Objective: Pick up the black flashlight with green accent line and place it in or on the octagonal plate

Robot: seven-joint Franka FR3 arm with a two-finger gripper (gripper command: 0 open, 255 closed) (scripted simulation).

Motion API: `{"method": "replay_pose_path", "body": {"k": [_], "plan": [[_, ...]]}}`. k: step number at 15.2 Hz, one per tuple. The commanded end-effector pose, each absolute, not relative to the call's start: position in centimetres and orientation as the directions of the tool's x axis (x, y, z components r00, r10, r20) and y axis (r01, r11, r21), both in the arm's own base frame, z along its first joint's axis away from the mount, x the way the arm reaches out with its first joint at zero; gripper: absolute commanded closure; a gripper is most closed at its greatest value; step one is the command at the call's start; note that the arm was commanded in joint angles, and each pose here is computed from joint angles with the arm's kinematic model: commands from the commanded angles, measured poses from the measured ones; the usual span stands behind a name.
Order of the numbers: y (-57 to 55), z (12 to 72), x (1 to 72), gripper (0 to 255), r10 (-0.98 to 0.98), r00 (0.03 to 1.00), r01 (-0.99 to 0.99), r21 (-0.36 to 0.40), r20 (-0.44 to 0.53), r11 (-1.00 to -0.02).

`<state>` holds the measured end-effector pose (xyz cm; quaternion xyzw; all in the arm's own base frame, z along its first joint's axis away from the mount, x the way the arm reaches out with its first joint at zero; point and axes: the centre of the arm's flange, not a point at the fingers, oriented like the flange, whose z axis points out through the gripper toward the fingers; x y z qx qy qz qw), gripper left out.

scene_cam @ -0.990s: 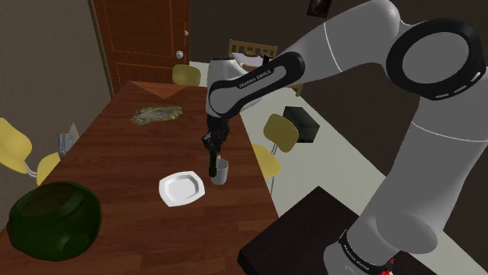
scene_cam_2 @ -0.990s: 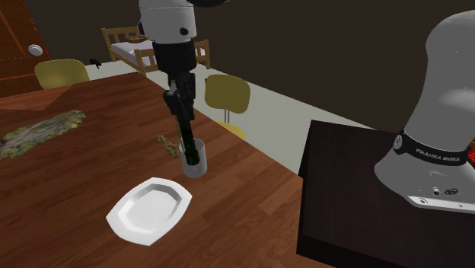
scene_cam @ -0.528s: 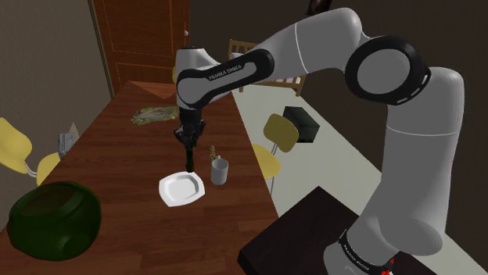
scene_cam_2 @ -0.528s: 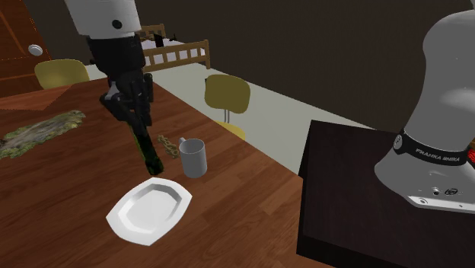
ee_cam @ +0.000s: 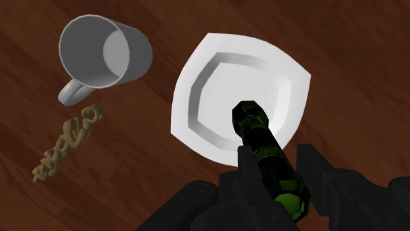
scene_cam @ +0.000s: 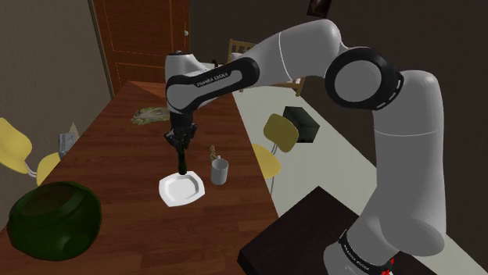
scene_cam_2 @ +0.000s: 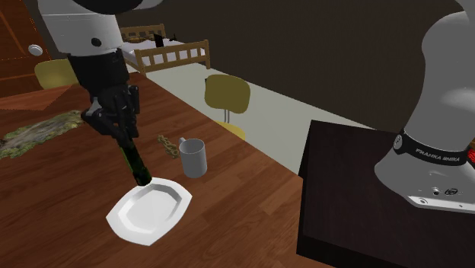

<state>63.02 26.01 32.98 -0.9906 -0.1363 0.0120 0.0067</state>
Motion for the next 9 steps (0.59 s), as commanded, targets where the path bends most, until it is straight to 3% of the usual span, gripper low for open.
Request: {"method": "replay_pose_path", "body": {"k": [1, 9], "plan": [[26.0, 31.9, 63.1, 255, 0.270, 0.963, 0.270, -0.017, -0.021, -0.963], [26.0, 27.7, 63.1, 255, 0.270, 0.963, 0.270, -0.017, -0.021, -0.963]]}}
